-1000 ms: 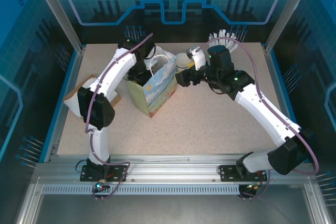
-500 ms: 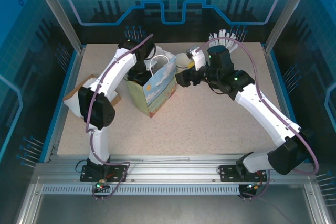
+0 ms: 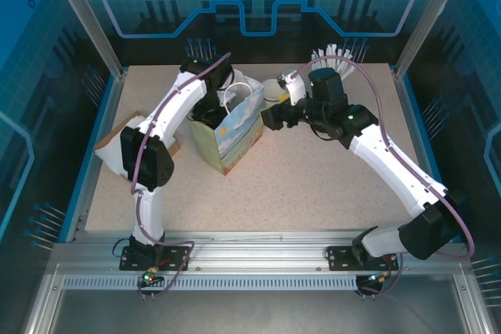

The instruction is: Pack the takeout coffee

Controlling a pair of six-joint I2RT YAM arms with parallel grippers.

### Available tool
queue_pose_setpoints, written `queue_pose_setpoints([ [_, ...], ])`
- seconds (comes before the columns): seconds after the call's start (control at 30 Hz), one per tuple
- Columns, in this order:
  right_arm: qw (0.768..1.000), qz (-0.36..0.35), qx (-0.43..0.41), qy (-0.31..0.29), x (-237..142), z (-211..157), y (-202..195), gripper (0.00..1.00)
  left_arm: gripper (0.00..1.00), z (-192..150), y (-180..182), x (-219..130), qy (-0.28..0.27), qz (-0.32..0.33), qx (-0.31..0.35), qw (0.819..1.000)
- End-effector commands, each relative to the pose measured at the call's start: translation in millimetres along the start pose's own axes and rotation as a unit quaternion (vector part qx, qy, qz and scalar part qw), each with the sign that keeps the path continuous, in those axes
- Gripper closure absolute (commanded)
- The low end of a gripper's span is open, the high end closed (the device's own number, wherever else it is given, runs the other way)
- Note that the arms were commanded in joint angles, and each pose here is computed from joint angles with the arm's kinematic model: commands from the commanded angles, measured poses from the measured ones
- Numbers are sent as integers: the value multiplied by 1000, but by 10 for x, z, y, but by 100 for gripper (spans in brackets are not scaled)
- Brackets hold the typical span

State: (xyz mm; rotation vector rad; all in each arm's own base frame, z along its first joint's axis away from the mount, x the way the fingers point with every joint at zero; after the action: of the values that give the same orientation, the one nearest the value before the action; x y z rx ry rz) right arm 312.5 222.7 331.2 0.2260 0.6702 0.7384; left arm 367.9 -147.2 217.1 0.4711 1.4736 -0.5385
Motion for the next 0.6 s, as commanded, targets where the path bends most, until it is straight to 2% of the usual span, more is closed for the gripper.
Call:
queue_pose_setpoints([
  [0.0, 1000, 3, -4, 3, 9, 30, 62, 18, 62, 9, 4, 133, 17, 1, 6, 1000],
  [0.57, 1000, 0, -2, 10, 57, -15, 50, 17, 62, 15, 0, 350, 30, -9, 6, 999],
])
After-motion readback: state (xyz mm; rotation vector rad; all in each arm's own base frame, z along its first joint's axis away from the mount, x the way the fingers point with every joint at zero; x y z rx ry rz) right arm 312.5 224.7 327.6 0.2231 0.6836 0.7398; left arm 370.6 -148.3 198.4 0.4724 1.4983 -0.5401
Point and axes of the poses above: each hand's point on the last joint's axis, 136 mm out from that joint toward the fingers, its own x axis out along the fingers, its own y axis along the line the jaws close on, z = x × y, the point moved 5 cm from there along -x, back along the fingers, and after that the axes turned 15 degrees about x, right-handed, at the moved point
